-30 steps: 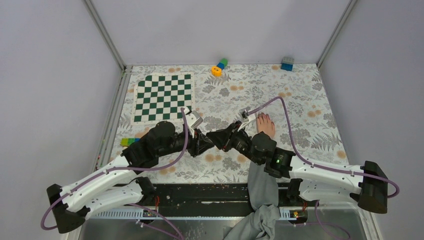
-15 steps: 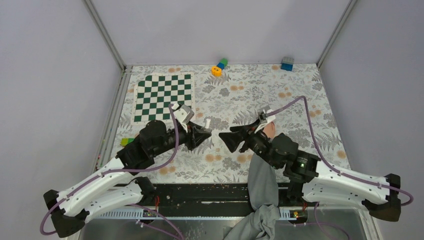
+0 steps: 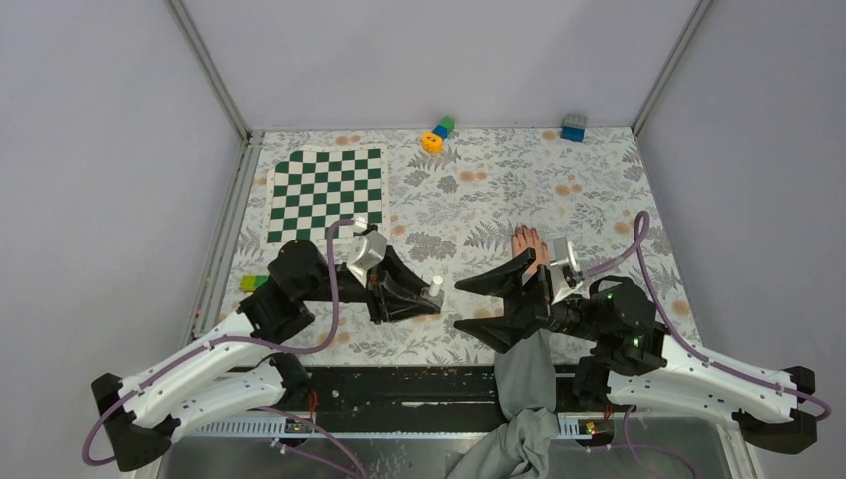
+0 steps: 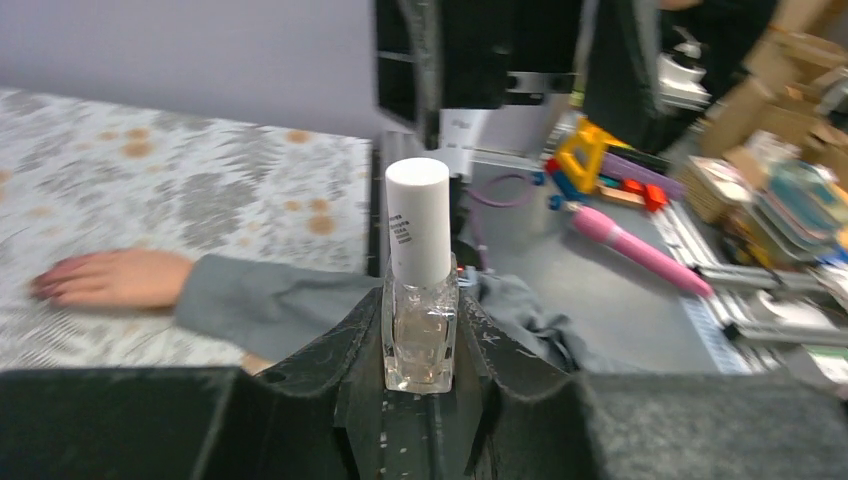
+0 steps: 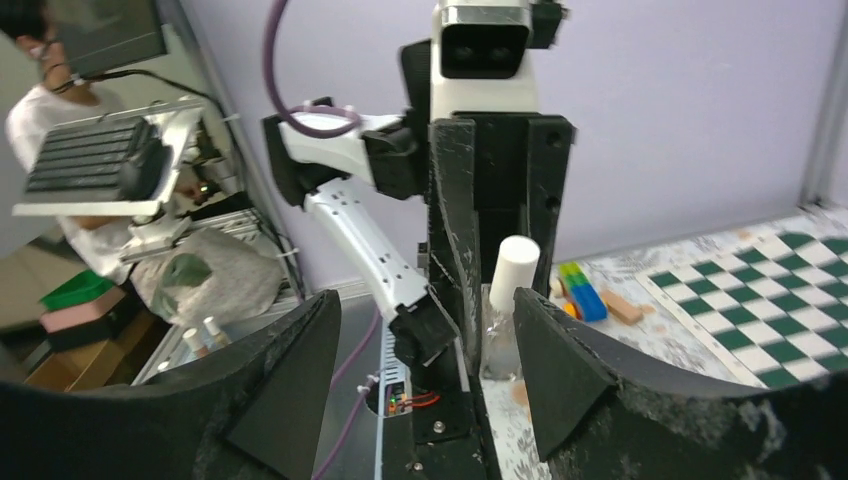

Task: Paint the nails
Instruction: Screw the nail polish bottle.

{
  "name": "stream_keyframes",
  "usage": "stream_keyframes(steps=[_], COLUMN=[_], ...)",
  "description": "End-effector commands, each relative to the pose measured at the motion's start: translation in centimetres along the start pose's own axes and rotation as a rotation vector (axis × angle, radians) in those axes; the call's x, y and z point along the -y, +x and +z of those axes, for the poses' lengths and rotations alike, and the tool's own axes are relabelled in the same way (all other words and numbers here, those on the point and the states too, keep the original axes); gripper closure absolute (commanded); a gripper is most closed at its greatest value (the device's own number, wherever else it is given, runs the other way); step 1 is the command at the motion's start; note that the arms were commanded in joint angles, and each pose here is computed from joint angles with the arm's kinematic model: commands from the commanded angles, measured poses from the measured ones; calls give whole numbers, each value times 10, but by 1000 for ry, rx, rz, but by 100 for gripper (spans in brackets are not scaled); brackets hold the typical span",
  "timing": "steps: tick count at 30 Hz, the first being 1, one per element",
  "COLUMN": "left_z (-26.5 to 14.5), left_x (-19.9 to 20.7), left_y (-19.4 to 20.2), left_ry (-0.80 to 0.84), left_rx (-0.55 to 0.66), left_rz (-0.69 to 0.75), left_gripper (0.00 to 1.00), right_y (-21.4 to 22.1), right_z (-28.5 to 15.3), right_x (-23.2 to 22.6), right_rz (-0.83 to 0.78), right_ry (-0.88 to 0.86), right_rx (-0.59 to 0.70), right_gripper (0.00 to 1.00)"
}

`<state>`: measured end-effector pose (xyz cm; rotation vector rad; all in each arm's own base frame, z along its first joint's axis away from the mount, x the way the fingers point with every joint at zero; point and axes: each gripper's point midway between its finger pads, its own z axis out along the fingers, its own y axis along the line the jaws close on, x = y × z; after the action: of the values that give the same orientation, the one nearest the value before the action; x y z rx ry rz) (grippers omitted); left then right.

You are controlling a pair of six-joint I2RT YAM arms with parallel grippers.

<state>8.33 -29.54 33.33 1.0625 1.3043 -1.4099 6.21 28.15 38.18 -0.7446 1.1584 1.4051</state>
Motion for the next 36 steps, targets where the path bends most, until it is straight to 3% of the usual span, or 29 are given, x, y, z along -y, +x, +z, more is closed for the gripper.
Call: stream_keyframes(steps=[1, 11, 17, 31, 36], left_z=[-3, -3, -3, -2, -3], left_x=[52, 71, 76, 80, 80], left_y=[-15, -9, -7, -4, -5], left_ry=[314, 417, 449, 471, 468], left_rx=[28, -6, -22, -38, -36], left_rz=[52, 40, 31, 23, 26], left_gripper=[100, 100, 100, 100, 100], right_y=[-13, -15, -12, -9, -6], right_z=[3, 9, 18, 26, 27], right_x=[-33, -19, -34, -57, -58], right_rz=[-71, -93, -53, 16, 28], right_ry=[-192, -122, -208, -348, -353], right_rx=[42, 64, 33, 17, -9], right_gripper=[30, 34, 49, 55, 71])
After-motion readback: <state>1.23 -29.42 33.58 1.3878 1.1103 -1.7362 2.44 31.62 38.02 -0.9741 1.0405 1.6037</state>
